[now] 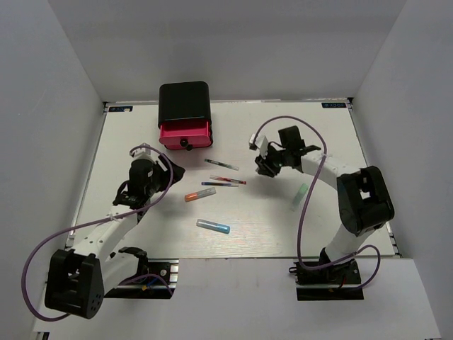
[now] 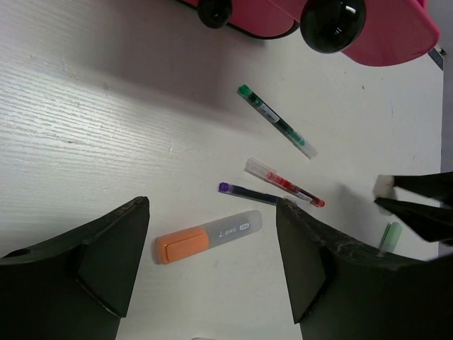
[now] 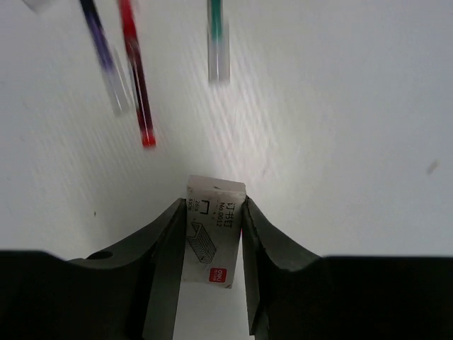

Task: Sort the stationery into containers
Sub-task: Pick up the stationery from the center of the board, then place the stationery in the drawer.

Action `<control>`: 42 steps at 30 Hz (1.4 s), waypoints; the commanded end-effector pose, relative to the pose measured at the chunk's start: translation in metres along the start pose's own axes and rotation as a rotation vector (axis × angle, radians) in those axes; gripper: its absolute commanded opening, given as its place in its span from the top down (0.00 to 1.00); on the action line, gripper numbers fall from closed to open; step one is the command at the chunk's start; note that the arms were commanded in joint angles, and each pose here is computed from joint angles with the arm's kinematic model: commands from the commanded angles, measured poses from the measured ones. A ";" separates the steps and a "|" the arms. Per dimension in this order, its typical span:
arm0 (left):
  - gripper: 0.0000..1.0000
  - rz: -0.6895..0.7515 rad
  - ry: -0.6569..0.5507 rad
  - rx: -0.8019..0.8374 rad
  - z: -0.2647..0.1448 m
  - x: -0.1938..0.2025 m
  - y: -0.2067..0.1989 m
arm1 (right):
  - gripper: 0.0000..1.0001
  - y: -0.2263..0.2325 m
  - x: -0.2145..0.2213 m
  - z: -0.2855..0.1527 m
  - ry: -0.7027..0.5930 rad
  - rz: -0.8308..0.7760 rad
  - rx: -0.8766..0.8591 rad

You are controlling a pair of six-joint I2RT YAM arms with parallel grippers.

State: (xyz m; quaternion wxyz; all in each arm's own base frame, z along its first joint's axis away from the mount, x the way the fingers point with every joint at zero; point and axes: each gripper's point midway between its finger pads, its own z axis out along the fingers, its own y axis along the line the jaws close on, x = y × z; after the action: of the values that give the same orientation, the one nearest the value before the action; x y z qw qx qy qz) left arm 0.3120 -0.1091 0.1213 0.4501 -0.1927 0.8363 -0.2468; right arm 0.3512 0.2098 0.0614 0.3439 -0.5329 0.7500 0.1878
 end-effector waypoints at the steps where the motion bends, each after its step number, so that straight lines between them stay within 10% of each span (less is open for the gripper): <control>1: 0.18 -0.018 -0.022 0.042 0.004 -0.005 -0.009 | 0.83 0.007 -0.110 -0.031 -0.349 -0.365 -0.122; 18: 0.21 -0.045 -0.029 0.050 -0.001 0.000 -0.006 | 0.83 0.019 -0.334 -0.025 -0.997 -0.587 -0.131; 34: 0.22 -0.062 -0.044 0.077 0.010 -0.014 -0.021 | 0.70 0.021 -0.354 0.021 -1.036 -0.571 -0.100; 42: 0.32 -0.058 -0.066 0.122 0.026 -0.033 -0.041 | 0.35 0.007 -0.351 0.035 -1.015 -0.562 -0.062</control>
State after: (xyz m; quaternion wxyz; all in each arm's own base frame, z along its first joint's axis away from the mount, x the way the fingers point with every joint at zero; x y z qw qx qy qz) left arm 0.3366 -0.1209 0.1226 0.4490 -0.2131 0.8226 -0.2762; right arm 0.4186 0.4729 0.2444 0.6385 -0.5745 0.3543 0.3698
